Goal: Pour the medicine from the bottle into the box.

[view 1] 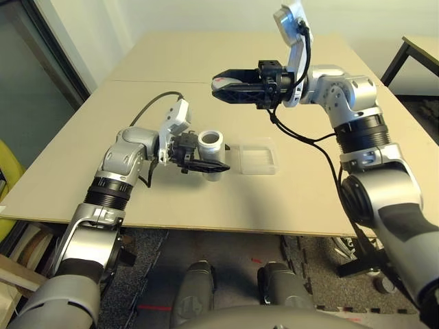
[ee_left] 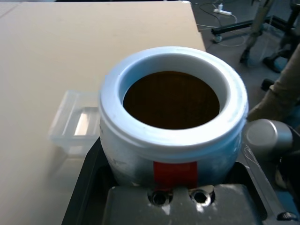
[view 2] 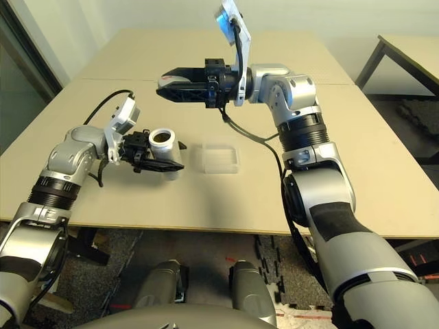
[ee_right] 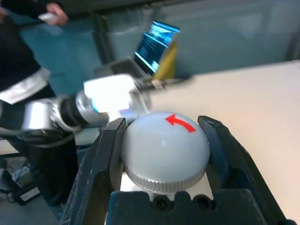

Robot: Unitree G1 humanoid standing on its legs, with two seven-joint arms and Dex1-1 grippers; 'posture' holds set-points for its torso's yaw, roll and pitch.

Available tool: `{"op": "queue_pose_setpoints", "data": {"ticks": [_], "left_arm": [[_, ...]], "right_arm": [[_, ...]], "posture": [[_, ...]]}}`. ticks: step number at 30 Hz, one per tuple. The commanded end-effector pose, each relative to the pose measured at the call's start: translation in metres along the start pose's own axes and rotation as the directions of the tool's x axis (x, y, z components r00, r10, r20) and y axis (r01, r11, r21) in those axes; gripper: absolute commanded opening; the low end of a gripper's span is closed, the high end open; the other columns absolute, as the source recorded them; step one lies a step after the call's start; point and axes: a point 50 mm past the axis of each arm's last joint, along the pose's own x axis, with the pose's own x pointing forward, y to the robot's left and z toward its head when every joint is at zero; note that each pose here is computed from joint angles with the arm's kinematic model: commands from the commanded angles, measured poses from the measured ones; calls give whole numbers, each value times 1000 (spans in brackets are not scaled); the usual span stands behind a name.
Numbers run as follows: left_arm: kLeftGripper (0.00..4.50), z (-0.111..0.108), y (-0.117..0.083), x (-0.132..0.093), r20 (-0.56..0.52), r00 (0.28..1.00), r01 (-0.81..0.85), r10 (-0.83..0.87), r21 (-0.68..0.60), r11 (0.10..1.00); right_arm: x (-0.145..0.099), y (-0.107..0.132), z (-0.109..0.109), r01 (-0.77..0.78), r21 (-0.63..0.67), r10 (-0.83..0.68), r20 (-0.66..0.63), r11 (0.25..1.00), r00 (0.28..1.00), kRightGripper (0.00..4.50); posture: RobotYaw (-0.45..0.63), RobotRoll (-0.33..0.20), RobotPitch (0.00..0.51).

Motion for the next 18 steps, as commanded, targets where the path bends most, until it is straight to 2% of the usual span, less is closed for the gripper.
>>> {"op": "queue_pose_setpoints", "data": {"ticks": [1,8,14,18], "left_arm": [[2581,0,4,-16,10,996,-87,87,0,996],[2581,-4,12,-29,59,969,-241,241,-9,970],[2581,-13,12,-40,67,939,-338,338,-22,941],[2581,-14,12,-42,71,935,-347,347,-24,938]], "right_arm": [[-18,-10,-10,88,-6,-89,-38,996,995,2594],[-57,-30,-35,310,-42,-313,-97,950,945,2594],[-108,-39,-72,557,-69,-561,-142,827,815,2594],[-134,-37,-96,662,-57,-660,-175,748,731,2594]], "posture": [[-12,0,0],[-13,0,0],[-7,0,0],[-4,0,0]]}}
